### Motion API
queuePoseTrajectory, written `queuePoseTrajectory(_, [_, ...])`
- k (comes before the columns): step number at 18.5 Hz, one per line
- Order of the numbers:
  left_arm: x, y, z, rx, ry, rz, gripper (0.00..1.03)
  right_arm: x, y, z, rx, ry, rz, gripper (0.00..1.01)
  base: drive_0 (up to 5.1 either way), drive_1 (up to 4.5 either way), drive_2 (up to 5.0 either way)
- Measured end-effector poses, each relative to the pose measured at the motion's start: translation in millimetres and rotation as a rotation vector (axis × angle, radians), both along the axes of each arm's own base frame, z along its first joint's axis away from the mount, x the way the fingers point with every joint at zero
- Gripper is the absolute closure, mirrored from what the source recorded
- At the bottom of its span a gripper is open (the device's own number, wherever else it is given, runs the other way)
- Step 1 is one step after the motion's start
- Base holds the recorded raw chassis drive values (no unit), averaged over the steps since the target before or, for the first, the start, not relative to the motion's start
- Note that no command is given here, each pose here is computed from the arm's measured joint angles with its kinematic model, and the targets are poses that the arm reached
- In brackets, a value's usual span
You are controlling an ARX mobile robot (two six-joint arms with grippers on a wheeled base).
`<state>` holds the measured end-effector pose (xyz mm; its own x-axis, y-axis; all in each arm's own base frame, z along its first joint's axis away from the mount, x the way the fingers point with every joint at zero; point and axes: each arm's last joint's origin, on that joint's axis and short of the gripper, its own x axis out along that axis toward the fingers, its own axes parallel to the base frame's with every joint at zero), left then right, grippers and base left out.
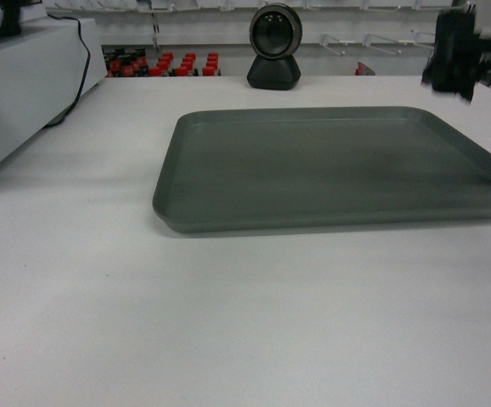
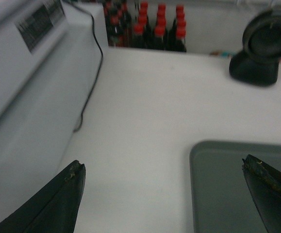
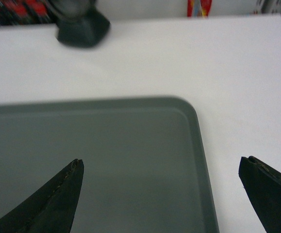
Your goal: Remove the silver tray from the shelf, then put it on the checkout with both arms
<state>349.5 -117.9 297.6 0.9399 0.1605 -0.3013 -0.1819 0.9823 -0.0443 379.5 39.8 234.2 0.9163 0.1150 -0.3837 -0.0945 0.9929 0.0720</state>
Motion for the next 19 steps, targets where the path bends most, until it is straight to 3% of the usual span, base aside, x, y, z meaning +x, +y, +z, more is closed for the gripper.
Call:
queuePoseTrajectory(1, [-8.7,7.2,14.1,-0.027,-0.058,0.005,0.05,-9.1,-3.1,18.3,0.055,-0.059,0.004,0.03,0.0,0.00,0.0])
queuePoseTrajectory(3, [-29.9,22.2,34.4,-0.051,-0.128,0.049,0.05,-30.8,-10.6,46.6,0.150,-0.160,-0.003,0.03,0.0,0.00,0.0])
queuePoseTrajectory(5, [-49.0,33.4,43.3,-0.059,-0.164,0.084,0.05,-52.9,-13.4,58.5,0.220,-0.202,-0.004,0.03,0.0,0.00,0.0])
queuePoseTrajectory(6, [-57.8,36.9,47.9,-0.055,-0.182,0.097,0.05,-63.2,-13.7,66.1,0.238,-0.242,-0.009,0.04,0.0,0.00,0.0])
queuePoseTrajectory(7, [-66.0,39.0,56.2,-0.057,-0.215,0.103,0.05,-81.2,-14.7,72.5,0.163,-0.367,-0.082,0.16,0.0,0.00,0.0])
queuePoseTrajectory(8, [-73.4,45.0,64.1,-0.058,-0.297,0.047,0.10,-103.8,-16.2,70.0,0.075,-0.386,-0.114,0.27,0.0,0.00,0.0])
queuePoseTrajectory(9, [-88.0,54.6,59.8,-0.029,-0.340,-0.059,0.21,-128.1,-18.8,64.2,0.018,-0.380,-0.116,0.40,0.0,0.00,0.0])
queuePoseTrajectory(10, [-108.6,65.1,44.2,0.008,-0.346,-0.132,0.34,-146.1,-20.8,57.7,-0.017,-0.362,-0.134,0.52,0.0,0.00,0.0])
queuePoseTrajectory(12, [-133.4,81.3,9.8,0.045,-0.329,-0.167,0.58,-180.4,-13.1,50.8,-0.036,-0.352,-0.098,0.76,0.0,0.00,0.0])
queuePoseTrajectory(14, [-150.9,92.1,-25.1,0.055,-0.308,-0.161,0.81,-211.9,-10.6,47.6,-0.038,-0.391,-0.108,1.00,0.0,0.00,0.0])
queuePoseTrajectory(16, [-166.4,98.3,-48.5,0.054,-0.308,-0.174,1.02,-228.0,-13.2,30.4,-0.038,-0.420,-0.104,1.00,0.0,0.00,0.0])
queuePoseTrajectory(19, [-183.2,106.0,-73.8,0.056,-0.296,-0.165,1.02,-236.8,-23.0,-4.3,-0.050,-0.380,-0.113,1.00,0.0,0.00,0.0])
